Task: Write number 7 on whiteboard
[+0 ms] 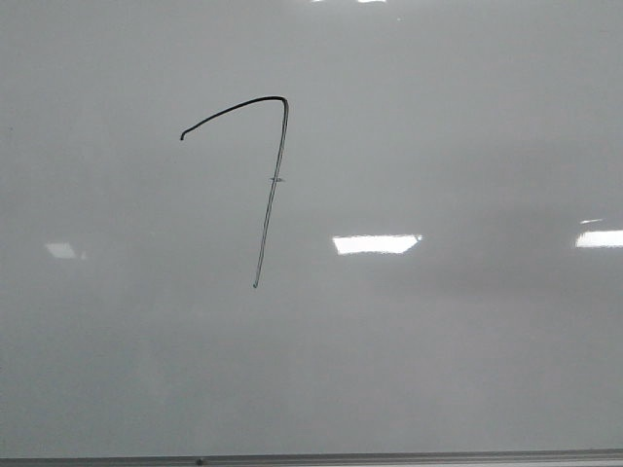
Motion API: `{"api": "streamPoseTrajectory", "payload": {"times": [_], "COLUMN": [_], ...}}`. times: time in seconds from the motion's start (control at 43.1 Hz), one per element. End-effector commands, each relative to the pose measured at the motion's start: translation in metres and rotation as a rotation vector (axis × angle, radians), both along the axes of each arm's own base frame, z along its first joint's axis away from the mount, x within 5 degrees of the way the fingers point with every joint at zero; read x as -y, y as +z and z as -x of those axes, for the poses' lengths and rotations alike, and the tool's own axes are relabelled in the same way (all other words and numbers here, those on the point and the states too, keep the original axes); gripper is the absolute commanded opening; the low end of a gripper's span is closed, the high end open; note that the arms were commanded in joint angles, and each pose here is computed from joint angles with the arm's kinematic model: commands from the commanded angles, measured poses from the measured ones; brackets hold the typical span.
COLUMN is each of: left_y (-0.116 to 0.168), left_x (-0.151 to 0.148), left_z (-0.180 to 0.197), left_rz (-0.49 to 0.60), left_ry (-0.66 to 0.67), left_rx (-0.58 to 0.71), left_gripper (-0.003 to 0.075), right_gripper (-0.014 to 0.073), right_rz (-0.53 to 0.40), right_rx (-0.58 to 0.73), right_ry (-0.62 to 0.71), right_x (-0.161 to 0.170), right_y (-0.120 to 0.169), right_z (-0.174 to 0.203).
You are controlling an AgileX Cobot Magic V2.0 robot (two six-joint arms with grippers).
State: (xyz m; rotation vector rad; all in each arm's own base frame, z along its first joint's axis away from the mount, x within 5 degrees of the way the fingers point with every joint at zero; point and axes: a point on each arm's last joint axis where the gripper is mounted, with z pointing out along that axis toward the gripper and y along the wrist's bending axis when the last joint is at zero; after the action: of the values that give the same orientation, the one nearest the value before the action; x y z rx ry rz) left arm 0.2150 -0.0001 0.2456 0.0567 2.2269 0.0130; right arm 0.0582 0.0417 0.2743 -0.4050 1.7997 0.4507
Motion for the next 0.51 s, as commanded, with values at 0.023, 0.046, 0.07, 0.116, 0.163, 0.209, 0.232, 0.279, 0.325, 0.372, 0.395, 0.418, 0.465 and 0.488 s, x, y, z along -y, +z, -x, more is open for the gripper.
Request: {"api": "streamPoseTrajectory", "payload": {"times": [0.023,0.046,0.07,0.116,0.163,0.209,0.232,0.279,0.325,0.372,0.395,0.418,0.465,0.488], "left_y": [0.004,0.001,-0.002,-0.011,-0.02,-0.026,-0.031,-0.037,-0.044,-0.05,-0.052,-0.055,-0.058,-0.058], "left_x": [-0.002,-0.002,-0.002,-0.003,-0.003,-0.004,-0.004,-0.004,-0.005,-0.005,-0.005,-0.005,-0.005,-0.005], "left_z": [-0.024,-0.027,-0.03,-0.037,-0.043,-0.047,-0.049,-0.053,-0.056,-0.059,-0.06,-0.061,-0.064,-0.064], "left_rz": [0.004,0.003,0.003,0.001,0.008,0.028,0.037,0.053,0.066,0.069,0.069,0.068,0.068,0.068], "left_ry": [0.024,0.025,0.026,0.027,0.036,0.056,0.066,0.084,0.102,0.109,0.109,0.109,0.109,0.109], "left_rx": [0.13,0.125,0.123,0.103,0.089,0.082,0.071,0.06,0.047,0.031,0.024,0.016,0.005,0.005], "left_gripper": [-0.002,-0.002,-0.002,-0.002,-0.002,-0.002,-0.002,-0.002,-0.002,-0.002,-0.002,-0.002,-0.0018,-0.0016], "right_gripper": [-0.007,-0.0069,-0.0069,-0.0069,-0.0069,-0.0069,-0.0069,-0.0069,-0.0069,-0.0069,-0.0069,-0.0069,-0.0069,-0.0069], "right_rz": [-0.06,-0.06,-0.062,-0.064,-0.065,-0.065,-0.065,-0.065,-0.065,-0.065,-0.065,-0.065,-0.065,-0.065], "right_rx": [0.072,0.076,0.082,0.086,0.089,0.09,0.09,0.089,0.089,0.089,0.089,0.089,0.089,0.088], "right_ry": [-0.064,-0.068,-0.072,-0.076,-0.078,-0.079,-0.079,-0.078,-0.078,-0.078,-0.078,-0.078,-0.078,-0.078], "right_x": [0.004,0.004,0.005,0.005,0.005,0.005,0.005,0.005,0.005,0.005,0.005,0.005,0.005,0.005], "right_y": [0.011,0.011,0.011,0.012,0.012,0.012,0.012,0.012,0.012,0.012,0.012,0.012,0.012,0.012], "right_z": [-0.003,-0.003,-0.004,-0.004,-0.004,-0.004,-0.004,-0.004,-0.004,-0.004,-0.004,-0.004,-0.004,-0.004]}}
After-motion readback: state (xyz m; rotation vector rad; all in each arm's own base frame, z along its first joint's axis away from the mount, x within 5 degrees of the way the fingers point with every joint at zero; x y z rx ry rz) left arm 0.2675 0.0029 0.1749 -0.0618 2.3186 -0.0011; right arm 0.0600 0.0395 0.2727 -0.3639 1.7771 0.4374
